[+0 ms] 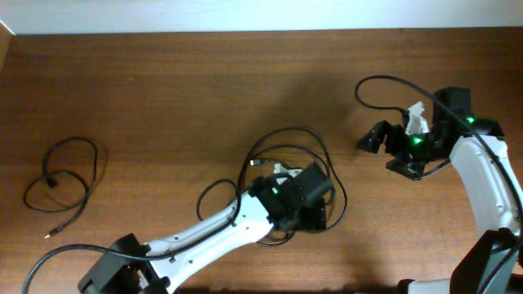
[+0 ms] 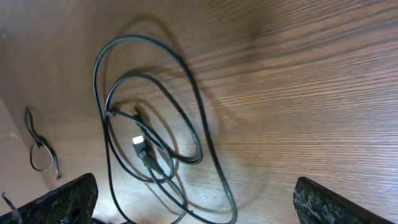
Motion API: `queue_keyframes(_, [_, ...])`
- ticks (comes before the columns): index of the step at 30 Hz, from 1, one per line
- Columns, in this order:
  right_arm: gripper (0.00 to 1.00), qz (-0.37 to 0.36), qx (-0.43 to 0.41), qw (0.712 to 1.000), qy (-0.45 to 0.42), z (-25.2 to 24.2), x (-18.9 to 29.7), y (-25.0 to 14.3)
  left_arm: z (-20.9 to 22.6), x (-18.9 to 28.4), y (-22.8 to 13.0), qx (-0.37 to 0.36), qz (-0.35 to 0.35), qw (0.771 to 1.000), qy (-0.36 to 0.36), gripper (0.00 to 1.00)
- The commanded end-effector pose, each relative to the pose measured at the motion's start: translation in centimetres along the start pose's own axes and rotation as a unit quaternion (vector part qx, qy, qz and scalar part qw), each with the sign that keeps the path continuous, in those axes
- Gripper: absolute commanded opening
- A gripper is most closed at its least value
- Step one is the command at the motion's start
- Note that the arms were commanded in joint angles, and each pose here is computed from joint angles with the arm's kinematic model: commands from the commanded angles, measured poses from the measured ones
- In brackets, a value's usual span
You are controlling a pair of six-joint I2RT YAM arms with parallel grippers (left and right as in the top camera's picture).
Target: Untangle cables
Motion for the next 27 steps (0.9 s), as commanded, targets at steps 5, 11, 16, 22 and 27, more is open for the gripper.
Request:
queue_keyframes(5, [0.99, -0.012, 0.015, 1.000, -0.007, -1.5, 0.9, 0.1, 2.6, -2.4, -1.0, 0.132, -0.038, 0.990, 0.039, 0.99])
queue_keyframes(11, [0.99, -0.012, 0.013, 1.000, -0.007, -1.6, 0.9, 0.1, 2.8, -3.7, -0.6, 0.134, -0.060, 0.989, 0.031, 0.99])
queue_keyframes(16, [0.99, -0.012, 0.013, 1.000, -0.007, -1.6, 0.9, 0.1, 3.5, -6.9, -0.8, 0.132, -0.049, 0.988, 0.071, 0.99])
queue_keyframes(22, [0.99, -0.012, 0.014, 1.000, -0.007, -1.6, 0.9, 0.1, 3.4, -9.5, -1.4, 0.134, -0.018, 0.988, 0.076, 0.99])
queue_keyframes(27, [0.99, -0.013, 0.015, 1.000, -0.007, -1.6, 0.9, 0.2, 3.5, -9.6, -1.4, 0.134, -0.017, 0.988, 0.079, 0.86])
Point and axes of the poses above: each gripper's point midway between its finger pads, its own x axis back along the fingers, its own z axis along the line the jaws close on, y = z × x, the point moved 7 cm from there along x, back along the fingers, and after that the axes turned 13 degrees about x, right-handed, at the moved point
